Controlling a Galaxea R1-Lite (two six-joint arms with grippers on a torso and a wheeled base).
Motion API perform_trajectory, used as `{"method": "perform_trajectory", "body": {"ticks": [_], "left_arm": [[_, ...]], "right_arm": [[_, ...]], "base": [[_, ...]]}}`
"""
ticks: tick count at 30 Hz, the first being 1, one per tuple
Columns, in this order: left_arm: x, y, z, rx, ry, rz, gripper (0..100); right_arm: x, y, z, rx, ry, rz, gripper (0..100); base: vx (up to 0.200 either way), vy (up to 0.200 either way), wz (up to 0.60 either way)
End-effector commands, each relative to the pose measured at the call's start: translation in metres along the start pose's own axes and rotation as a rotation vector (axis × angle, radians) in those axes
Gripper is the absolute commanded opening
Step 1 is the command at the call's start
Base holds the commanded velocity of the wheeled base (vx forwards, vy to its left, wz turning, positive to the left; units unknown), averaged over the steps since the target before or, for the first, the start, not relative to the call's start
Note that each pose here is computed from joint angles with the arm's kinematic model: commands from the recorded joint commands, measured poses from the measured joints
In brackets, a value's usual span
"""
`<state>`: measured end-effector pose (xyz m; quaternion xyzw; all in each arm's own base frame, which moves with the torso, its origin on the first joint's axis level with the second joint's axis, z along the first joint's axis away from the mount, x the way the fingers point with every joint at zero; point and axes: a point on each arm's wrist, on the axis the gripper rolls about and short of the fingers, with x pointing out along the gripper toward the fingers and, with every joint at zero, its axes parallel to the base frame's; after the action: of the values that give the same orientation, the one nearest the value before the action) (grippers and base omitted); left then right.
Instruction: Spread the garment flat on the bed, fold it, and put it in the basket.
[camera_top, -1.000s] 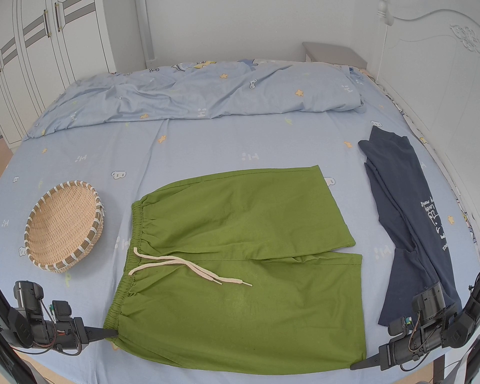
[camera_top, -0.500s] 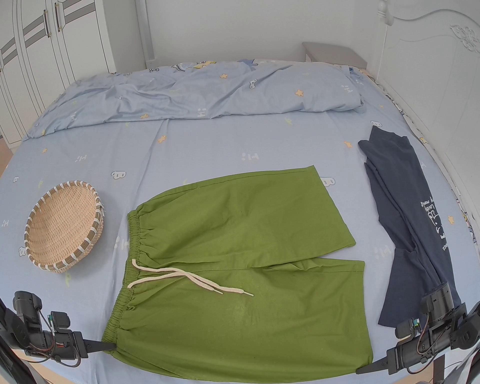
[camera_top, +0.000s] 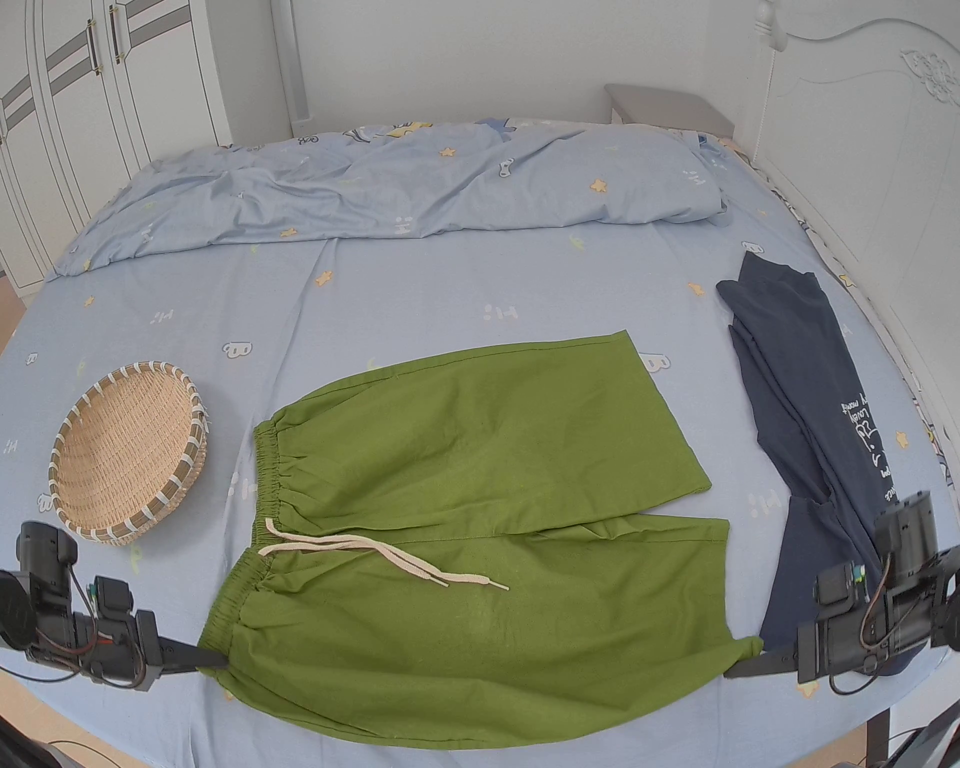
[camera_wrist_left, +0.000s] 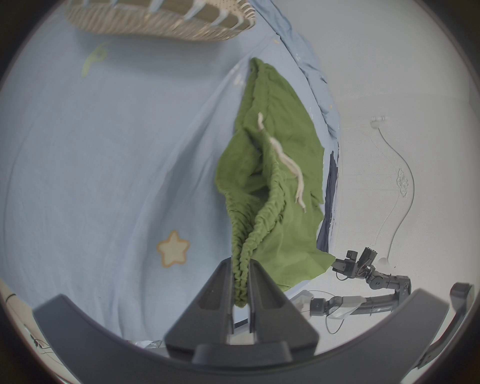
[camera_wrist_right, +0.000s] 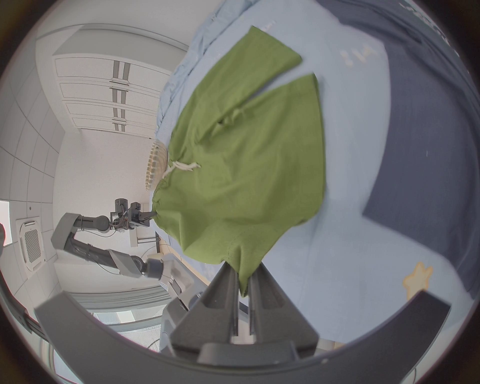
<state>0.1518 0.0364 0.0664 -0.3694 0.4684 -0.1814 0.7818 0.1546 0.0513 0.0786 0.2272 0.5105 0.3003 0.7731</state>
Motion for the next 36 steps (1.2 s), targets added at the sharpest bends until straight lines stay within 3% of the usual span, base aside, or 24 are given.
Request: {"method": "perform_trajectory", "body": {"ticks": [1,6,16,24,25,30,36], "left_arm": [[-0.028,-0.054,0.037,0.071,-0.075,-0.035,0],[-0.037,-0.072,0.063,0.075,-0.082,-0.041,0],[-0.02,-0.076,0.127,0.045,-0.088,-0.059,0],[0.002,-0.081,0.173,0.037,-0.086,-0.077,0],[0.007,-0.083,0.186,0.04,-0.086,-0.077,0],[0.012,-0.092,0.201,0.055,-0.075,-0.083,0],[0.021,-0.088,0.22,0.059,-0.083,-0.084,0]], "right_arm": [[-0.037,0.044,0.045,-0.098,-0.147,0.042,0],[-0.054,0.067,0.075,-0.136,-0.195,0.058,0],[-0.059,0.093,0.14,-0.181,-0.256,0.071,0],[-0.047,0.094,0.188,-0.19,-0.298,0.035,0],[-0.041,0.094,0.204,-0.196,-0.322,0.013,0],[-0.04,0.093,0.228,-0.204,-0.364,0.007,0],[-0.038,0.092,0.253,-0.216,-0.404,0.007,0]], "base": [[0.0,0.0,0.0],[0.0,0.0,0.0],[0.0,0.0,0.0],[0.0,0.0,0.0],[0.0,0.0,0.0],[0.0,0.0,0.0],[0.0,0.0,0.0]]}}
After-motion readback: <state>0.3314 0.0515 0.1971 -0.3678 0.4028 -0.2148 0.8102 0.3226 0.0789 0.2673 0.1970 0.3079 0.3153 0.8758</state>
